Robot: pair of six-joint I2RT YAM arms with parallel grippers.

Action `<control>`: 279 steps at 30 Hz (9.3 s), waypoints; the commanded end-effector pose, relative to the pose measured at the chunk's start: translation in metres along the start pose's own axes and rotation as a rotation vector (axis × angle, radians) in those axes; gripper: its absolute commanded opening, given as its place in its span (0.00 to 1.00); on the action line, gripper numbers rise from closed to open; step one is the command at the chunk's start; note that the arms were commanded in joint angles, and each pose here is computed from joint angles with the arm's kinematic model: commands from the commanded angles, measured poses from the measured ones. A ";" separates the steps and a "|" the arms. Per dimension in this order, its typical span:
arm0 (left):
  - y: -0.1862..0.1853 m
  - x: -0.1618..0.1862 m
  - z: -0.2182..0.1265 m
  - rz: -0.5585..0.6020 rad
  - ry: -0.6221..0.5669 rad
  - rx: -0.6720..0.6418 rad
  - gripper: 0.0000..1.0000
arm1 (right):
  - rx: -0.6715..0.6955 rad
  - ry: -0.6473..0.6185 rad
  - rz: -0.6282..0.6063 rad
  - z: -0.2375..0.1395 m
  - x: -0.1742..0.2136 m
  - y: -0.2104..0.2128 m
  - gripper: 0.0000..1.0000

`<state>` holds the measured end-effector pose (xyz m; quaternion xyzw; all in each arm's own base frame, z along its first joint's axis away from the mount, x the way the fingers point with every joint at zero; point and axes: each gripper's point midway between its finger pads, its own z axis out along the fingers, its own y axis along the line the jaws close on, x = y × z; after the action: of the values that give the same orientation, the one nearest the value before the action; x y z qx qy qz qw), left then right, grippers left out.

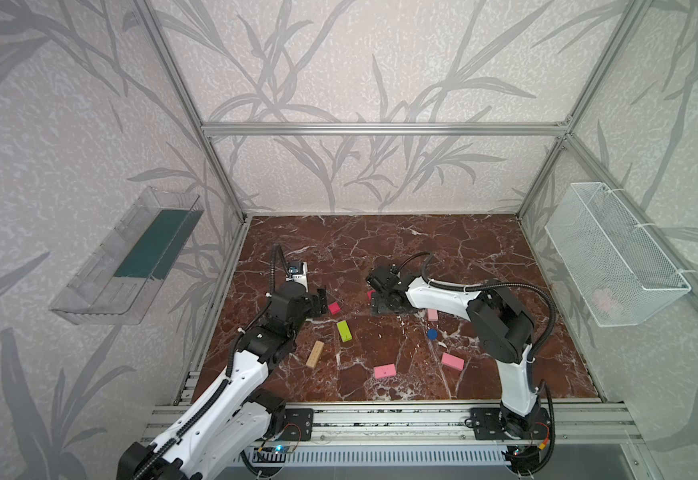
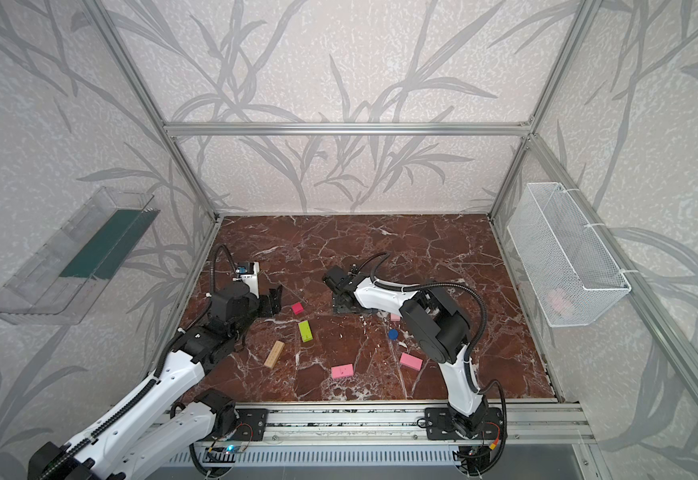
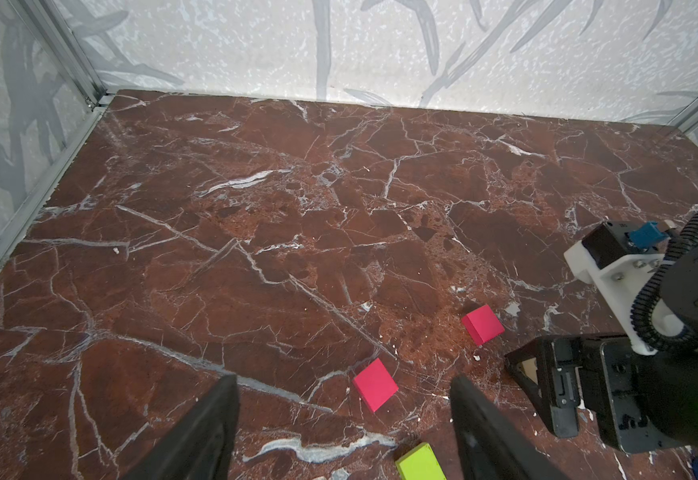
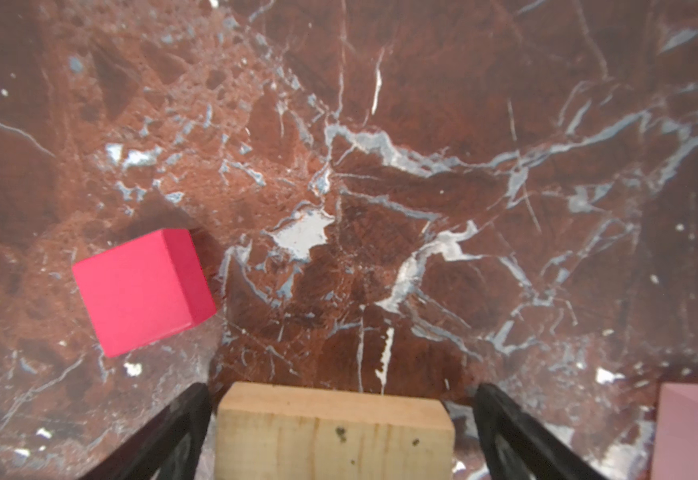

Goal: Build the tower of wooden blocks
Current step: 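Lower the wood bar and open the right gripper to release it, then grasp the numbered wood bar with the left gripper while the right arm withdraws, then carry the numbered wood bar with the left gripper toward the placed bar, then lower the numbered bar beside the plain bar and open the left gripper, then draw the left arm back while the right gripper reaches over the wood bars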

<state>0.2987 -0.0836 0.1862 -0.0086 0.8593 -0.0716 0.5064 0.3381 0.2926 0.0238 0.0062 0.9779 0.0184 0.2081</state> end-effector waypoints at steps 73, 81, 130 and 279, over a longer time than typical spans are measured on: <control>-0.001 0.193 -0.017 -0.138 0.791 -0.142 0.02 | -0.492 -0.306 0.039 -0.126 -0.020 -0.031 0.99; -0.028 0.121 -0.034 -0.113 0.632 0.007 0.00 | -0.494 -0.304 0.057 -0.127 -0.021 -0.041 0.99; -0.242 0.186 0.050 0.775 0.769 0.643 0.09 | -0.419 -0.682 0.228 -0.270 -0.013 -0.175 0.99; -0.057 -0.024 -0.006 -0.144 0.053 0.167 0.49 | -0.041 0.017 -0.205 -0.071 0.080 -0.019 1.00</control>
<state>0.3026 -0.1409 0.2132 -0.0238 0.8660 -0.1748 0.4679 0.2353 0.2794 0.0581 -0.1166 0.9732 0.0345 0.1954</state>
